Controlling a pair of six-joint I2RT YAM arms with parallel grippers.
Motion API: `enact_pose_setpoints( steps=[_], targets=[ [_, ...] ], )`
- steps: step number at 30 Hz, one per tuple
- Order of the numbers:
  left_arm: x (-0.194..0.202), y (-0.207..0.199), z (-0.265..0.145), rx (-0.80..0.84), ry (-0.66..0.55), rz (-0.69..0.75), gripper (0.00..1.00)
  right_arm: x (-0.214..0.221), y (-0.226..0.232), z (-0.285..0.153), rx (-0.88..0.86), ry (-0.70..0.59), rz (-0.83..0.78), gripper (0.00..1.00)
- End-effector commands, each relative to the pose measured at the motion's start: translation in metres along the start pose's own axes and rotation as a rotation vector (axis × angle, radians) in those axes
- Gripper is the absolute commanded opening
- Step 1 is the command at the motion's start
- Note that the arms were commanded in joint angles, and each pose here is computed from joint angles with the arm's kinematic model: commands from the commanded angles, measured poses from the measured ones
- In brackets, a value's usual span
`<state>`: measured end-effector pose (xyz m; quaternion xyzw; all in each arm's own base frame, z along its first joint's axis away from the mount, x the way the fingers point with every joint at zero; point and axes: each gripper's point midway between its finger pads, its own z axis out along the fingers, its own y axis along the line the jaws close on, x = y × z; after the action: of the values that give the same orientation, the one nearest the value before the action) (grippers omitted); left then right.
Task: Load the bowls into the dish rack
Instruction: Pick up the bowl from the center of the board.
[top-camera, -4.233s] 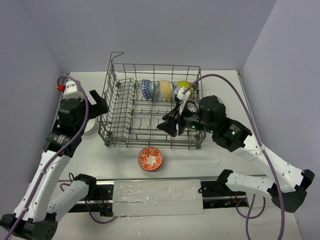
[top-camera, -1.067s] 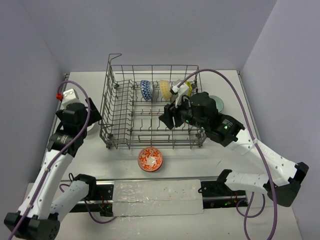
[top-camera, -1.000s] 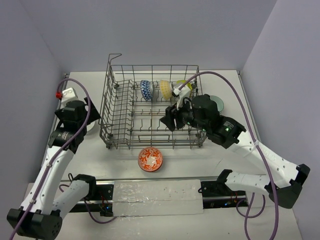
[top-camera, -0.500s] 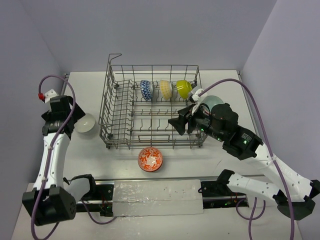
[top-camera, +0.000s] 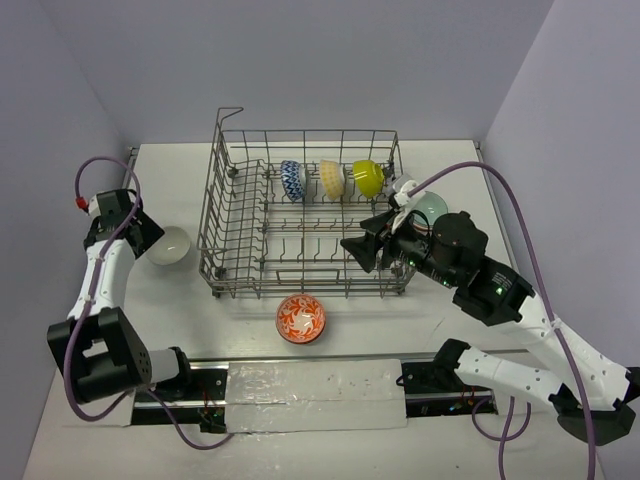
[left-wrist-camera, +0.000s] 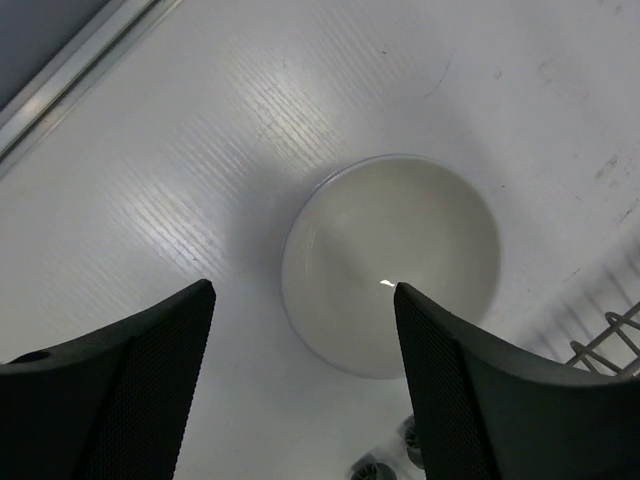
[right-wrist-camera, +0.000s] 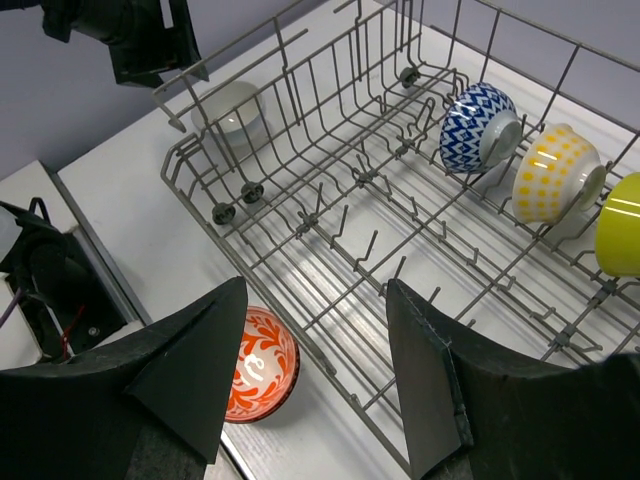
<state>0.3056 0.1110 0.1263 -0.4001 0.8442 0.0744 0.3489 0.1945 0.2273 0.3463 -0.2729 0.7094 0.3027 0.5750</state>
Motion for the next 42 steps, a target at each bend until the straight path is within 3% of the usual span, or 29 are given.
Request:
enact_pose_setpoints(
  steps=[1, 6, 16, 22, 28, 42],
  targets=[
    [-0.005, -0.012, 0.011, 0.024, 0.013, -0.023, 0.76, -0.016, 0.001, -0.004, 0.002, -0.072, -0.013, 0.65],
    [0.012, -0.012, 0.032, 0.006, 0.073, -0.025, 0.59, -0.019, -0.001, -0.009, 0.010, -0.091, -0.014, 0.66],
    [0.014, -0.009, 0.039, -0.008, 0.071, 0.000, 0.36, -0.019, -0.003, -0.012, 0.019, -0.098, -0.018, 0.66],
    [0.026, -0.008, 0.047, -0.009, 0.110, 0.012, 0.36, -0.019, -0.003, -0.014, 0.019, -0.101, -0.018, 0.67],
    [0.027, -0.005, 0.049, -0.021, 0.108, 0.019, 0.41, -0.019, -0.007, -0.012, 0.042, -0.101, -0.019, 0.67],
    [-0.006, -0.050, 0.015, 0.158, -0.012, 0.065, 0.47, -0.011, -0.008, -0.002, 0.044, -0.069, -0.021, 0.68]
  ],
)
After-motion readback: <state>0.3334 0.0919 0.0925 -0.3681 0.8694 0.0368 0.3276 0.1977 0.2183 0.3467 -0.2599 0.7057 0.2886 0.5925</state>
